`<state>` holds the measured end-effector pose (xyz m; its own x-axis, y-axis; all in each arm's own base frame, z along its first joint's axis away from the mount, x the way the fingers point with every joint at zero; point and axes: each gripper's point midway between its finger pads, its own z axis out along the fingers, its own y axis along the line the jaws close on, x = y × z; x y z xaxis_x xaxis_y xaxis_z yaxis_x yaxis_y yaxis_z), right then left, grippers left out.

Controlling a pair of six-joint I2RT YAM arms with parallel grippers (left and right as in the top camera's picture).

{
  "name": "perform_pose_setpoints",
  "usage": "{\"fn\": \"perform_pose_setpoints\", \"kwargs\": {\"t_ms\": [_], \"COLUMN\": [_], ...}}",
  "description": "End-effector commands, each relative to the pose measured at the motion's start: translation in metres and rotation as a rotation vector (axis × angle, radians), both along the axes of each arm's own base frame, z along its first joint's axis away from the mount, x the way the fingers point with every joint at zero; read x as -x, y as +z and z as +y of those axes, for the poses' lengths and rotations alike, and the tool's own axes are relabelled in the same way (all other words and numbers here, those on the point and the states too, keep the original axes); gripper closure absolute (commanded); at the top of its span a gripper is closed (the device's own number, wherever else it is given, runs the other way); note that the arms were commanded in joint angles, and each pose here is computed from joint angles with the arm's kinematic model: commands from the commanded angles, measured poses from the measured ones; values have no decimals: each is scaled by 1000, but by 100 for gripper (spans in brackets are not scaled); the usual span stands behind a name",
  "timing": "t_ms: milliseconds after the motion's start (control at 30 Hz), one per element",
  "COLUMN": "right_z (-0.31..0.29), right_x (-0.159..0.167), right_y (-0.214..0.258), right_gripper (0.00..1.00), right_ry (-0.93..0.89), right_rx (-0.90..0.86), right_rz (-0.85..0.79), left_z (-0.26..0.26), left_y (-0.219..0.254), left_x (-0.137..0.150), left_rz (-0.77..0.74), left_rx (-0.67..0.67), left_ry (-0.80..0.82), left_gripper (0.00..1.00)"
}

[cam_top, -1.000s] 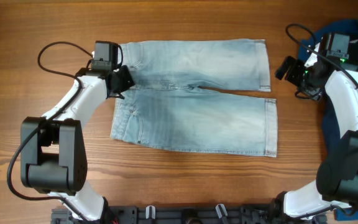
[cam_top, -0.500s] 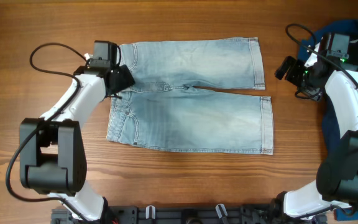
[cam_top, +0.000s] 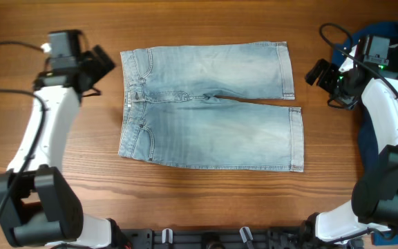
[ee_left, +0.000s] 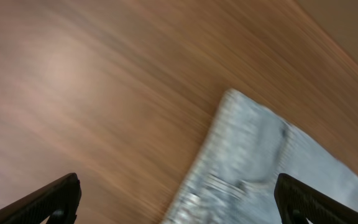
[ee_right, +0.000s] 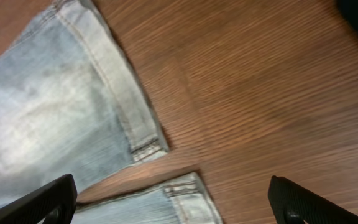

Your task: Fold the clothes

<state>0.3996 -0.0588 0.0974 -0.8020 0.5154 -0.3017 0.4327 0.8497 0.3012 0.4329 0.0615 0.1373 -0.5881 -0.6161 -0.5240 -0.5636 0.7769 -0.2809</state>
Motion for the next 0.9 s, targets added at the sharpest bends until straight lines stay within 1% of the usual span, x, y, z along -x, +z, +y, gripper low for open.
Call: {"fn": "perform_pose_setpoints", "kwargs": {"t_ms": [0, 33, 67, 100, 133, 267, 433, 533, 633, 733, 867], "right_z": [15, 18, 24, 29, 36, 74, 97, 100, 102, 102, 101], "right_x": [-7, -8, -12, -15, -19, -31, -50, -53, -53, -55, -52], "right_y": [16, 16, 18, 20, 21, 27, 34, 30, 14, -17, -62], "right_gripper": [15, 25, 46, 91, 96, 96, 96, 96, 96, 96, 96], "right_ry": [6, 16, 55, 90, 122, 282, 333, 326, 326, 307, 342], "right_rx": [-70, -72, -58, -52, -43, 9, 157, 230, 243, 225, 231], "right_rz": [-50, -54, -73, -89, -106, -169, -251, -248, -209, -145, -54], "left_z": [34, 39, 44, 48, 50, 56, 56, 56, 56, 56, 56], "left_y": [5, 5, 5, 5, 5, 5, 5, 5, 5, 5, 5], "left_x": [9, 11, 12, 13, 14, 16, 16, 16, 16, 16, 16], "left_rz": [4, 7, 6, 6, 6, 6, 6, 6, 6, 6, 6], "left_rx": [10, 10, 10, 10, 10, 10, 10, 10, 10, 10, 10], "left_ry": [76, 89, 100, 109, 115, 130, 130, 130, 130, 130, 130], "left_gripper": [0, 0, 0, 0, 0, 0, 0, 0, 0, 0, 0]}}
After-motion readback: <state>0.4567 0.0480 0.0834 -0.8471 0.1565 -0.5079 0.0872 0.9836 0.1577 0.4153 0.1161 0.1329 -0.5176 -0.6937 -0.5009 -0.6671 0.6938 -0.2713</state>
